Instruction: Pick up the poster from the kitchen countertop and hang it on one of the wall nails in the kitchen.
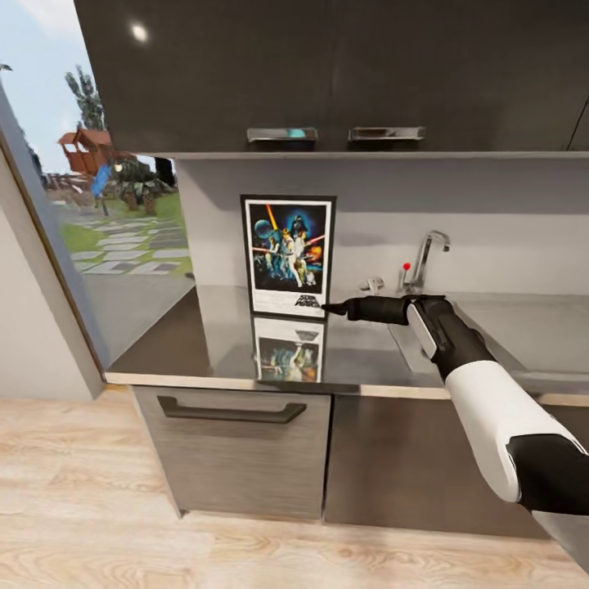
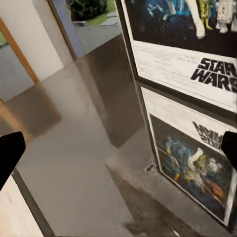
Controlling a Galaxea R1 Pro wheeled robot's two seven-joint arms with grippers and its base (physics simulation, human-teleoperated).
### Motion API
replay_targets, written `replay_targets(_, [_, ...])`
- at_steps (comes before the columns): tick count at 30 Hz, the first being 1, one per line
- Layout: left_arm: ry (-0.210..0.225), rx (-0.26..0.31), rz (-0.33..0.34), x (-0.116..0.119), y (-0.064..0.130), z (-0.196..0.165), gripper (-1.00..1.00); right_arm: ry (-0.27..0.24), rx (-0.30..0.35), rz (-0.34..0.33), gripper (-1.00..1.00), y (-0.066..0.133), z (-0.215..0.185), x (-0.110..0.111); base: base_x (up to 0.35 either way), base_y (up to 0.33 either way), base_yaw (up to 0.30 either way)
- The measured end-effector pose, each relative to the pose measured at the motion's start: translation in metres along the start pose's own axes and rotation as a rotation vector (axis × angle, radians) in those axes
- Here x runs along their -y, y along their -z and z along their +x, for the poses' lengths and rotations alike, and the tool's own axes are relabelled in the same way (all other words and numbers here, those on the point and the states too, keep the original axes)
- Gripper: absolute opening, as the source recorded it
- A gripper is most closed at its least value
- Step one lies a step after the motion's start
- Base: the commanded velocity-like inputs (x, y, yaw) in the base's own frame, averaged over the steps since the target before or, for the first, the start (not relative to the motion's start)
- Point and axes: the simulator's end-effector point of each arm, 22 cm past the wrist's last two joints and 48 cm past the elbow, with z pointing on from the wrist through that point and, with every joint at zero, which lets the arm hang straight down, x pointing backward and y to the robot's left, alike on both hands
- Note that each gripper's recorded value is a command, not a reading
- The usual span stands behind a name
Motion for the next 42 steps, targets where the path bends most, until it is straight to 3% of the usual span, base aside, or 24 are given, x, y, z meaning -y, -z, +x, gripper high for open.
replay_targets(17, [-0.001,0.000,0.000,0.000,0.000,0.000,1.00,0.004,-0.003,0.000,1.00,-0.001,0.001,0.000,0.291,-0.127,0.000])
replay_targets(21, [-0.003,0.001,-0.002,-0.002,0.000,-0.001,1.00,0.022,0.016,-0.001,1.00,-0.003,0.000,0.001,0.075,-0.032,0.000])
replay_targets(27, [-0.006,0.002,-0.004,-0.004,0.000,-0.003,1.00,0.002,0.012,0.009,1.00,-0.010,0.026,0.016,0.012,-0.005,0.000])
replay_targets(42, [-0.010,0.004,-0.007,-0.007,0.000,-0.005,1.00,0.012,0.015,-0.028,1.00,-0.012,0.031,0.009,0.083,0.000,0.000])
